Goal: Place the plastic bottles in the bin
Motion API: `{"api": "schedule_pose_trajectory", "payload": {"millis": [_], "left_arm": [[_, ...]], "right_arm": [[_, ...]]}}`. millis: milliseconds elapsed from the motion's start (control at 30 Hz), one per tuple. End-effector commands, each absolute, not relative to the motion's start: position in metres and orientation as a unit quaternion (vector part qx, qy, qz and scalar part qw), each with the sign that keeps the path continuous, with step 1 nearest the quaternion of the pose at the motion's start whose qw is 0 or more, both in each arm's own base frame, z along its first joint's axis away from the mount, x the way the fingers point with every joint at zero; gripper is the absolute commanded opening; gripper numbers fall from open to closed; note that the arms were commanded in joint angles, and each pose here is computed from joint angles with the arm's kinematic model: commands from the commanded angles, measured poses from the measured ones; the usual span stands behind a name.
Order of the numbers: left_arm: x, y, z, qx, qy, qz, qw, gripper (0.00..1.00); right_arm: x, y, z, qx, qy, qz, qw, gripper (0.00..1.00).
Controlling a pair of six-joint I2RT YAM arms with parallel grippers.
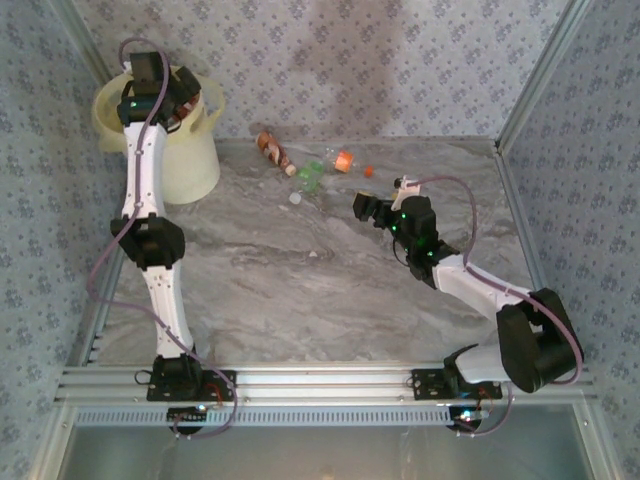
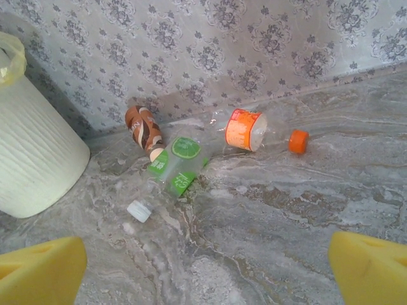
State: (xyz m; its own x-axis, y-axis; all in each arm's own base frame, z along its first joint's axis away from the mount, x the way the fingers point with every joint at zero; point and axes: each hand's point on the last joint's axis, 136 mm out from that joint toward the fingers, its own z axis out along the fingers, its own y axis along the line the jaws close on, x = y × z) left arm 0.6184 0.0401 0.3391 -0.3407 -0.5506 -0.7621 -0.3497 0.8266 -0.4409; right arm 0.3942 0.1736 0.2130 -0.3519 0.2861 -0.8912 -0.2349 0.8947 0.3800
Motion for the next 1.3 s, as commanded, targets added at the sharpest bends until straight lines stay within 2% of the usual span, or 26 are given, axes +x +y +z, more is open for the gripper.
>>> {"api": "schedule_pose_trajectory", "payload": {"millis": [0,133,267,467,633,833,967,1267], "left_arm": [[0.612,0.022,0.336,-0.266,0.827,-0.134,0.477,0.95],[0.603,0.008,0.339,-0.256,0.834,-0.142,0.467,0.95],[0.592,-0.006,0.365,-0.231,0.830,-0.136,0.489,0.97],[0.557,-0.033,0.412,-0.171,0.825,-0.052,0.536,0.98],[0.531,-0.077,0.410,-0.117,0.834,0.007,0.540,0.98],[0.508,-0.162,0.355,-0.037,0.862,-0.022,0.505,0.98],[0.509,-0.207,0.294,-0.005,0.899,-0.065,0.434,0.98],[0.548,-0.245,0.190,0.039,0.930,-0.041,0.364,0.98]], "right_arm": [[0.392,0.172,0.225,0.010,0.784,0.216,0.582,1.00],[0.391,0.170,0.223,0.009,0.787,0.212,0.579,1.00],[0.388,0.170,0.220,0.006,0.790,0.210,0.575,1.00],[0.382,0.169,0.217,0.002,0.797,0.212,0.566,1.00],[0.377,0.162,0.214,0.008,0.803,0.207,0.559,1.00],[0.367,0.143,0.207,0.039,0.814,0.193,0.547,1.00],[0.356,0.126,0.195,0.075,0.819,0.196,0.534,1.00],[0.326,0.113,0.189,0.074,0.839,0.187,0.506,1.00]]}}
